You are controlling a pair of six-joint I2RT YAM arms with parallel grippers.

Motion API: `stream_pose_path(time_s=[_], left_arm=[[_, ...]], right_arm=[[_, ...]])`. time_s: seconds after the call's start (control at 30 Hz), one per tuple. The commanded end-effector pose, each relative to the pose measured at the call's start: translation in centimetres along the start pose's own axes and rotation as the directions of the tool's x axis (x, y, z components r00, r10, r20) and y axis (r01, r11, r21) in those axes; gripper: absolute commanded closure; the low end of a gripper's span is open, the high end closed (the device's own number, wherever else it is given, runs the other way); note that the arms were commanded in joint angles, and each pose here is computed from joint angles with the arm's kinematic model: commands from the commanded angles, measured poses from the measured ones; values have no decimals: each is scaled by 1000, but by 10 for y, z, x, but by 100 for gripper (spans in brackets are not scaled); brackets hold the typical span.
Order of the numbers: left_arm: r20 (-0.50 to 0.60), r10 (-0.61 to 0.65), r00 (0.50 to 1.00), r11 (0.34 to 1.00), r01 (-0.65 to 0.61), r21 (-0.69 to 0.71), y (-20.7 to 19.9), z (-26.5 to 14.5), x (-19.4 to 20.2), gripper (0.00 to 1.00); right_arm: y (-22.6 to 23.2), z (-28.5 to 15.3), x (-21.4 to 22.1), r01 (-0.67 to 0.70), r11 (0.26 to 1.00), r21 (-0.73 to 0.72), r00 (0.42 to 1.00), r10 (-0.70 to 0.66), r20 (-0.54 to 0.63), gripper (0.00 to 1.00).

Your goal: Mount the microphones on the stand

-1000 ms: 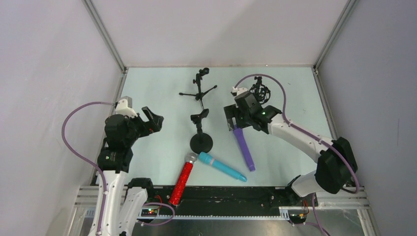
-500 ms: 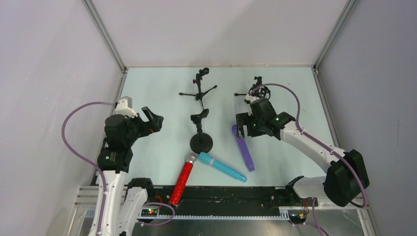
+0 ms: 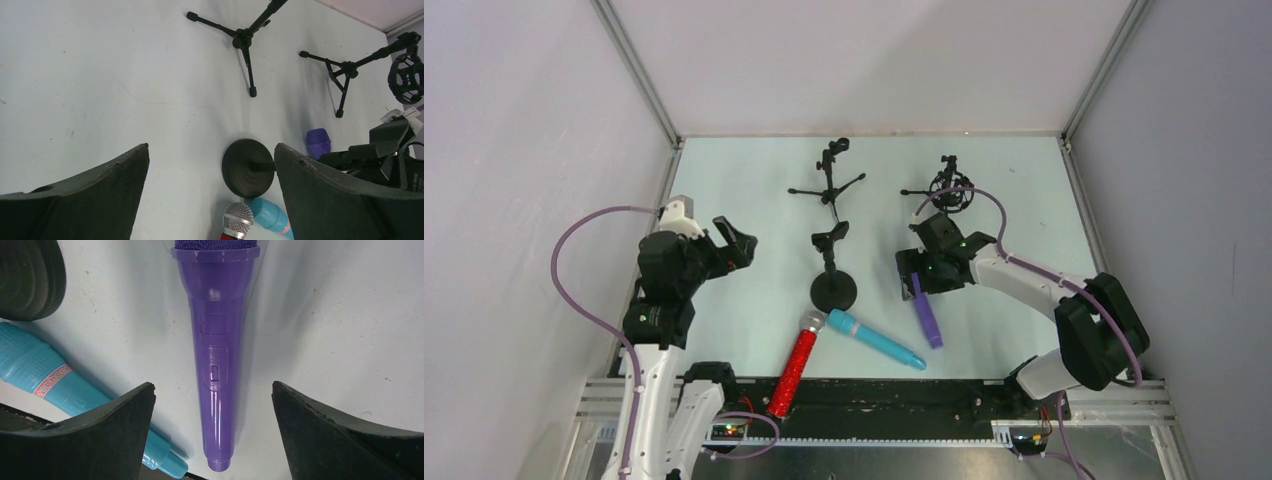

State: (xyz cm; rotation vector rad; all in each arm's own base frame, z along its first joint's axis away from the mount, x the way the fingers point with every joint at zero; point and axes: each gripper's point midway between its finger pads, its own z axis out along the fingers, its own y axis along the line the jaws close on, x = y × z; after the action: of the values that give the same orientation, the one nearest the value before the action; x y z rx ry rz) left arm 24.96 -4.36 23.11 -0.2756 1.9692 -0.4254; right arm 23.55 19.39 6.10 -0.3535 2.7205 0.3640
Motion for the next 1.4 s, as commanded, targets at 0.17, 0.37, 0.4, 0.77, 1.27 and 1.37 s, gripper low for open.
stream_pose_path(time_s=[0.17,0.37,0.4,0.77,1.27,1.37], left_arm=[[-6,-14,1000,1000,14,16,-2,3,-1,2],[-3,-10,1000,1000,10,7,-1,3,-2,2],[1,-9,1000,1000,9,6,0,3,-2,2],[0,-10,1000,1000,10,-2,1,4,-2,2],[-6,-12,1000,1000,13,6,0,4,-2,2],[-8,-15,1000,1000,15,7,0,4,-1,2]], right_arm=[[3,31,-5,45,993,108,999,-43,-20,13],[-15,44,-13,120,961,249,992,-109,-57,20],[-14,45,-13,139,955,262,990,-128,-61,22],[-10,54,-27,290,889,354,957,-276,-90,73],[14,15,-57,197,950,243,974,-218,65,1],[29,0,-65,172,976,131,976,-187,114,1]])
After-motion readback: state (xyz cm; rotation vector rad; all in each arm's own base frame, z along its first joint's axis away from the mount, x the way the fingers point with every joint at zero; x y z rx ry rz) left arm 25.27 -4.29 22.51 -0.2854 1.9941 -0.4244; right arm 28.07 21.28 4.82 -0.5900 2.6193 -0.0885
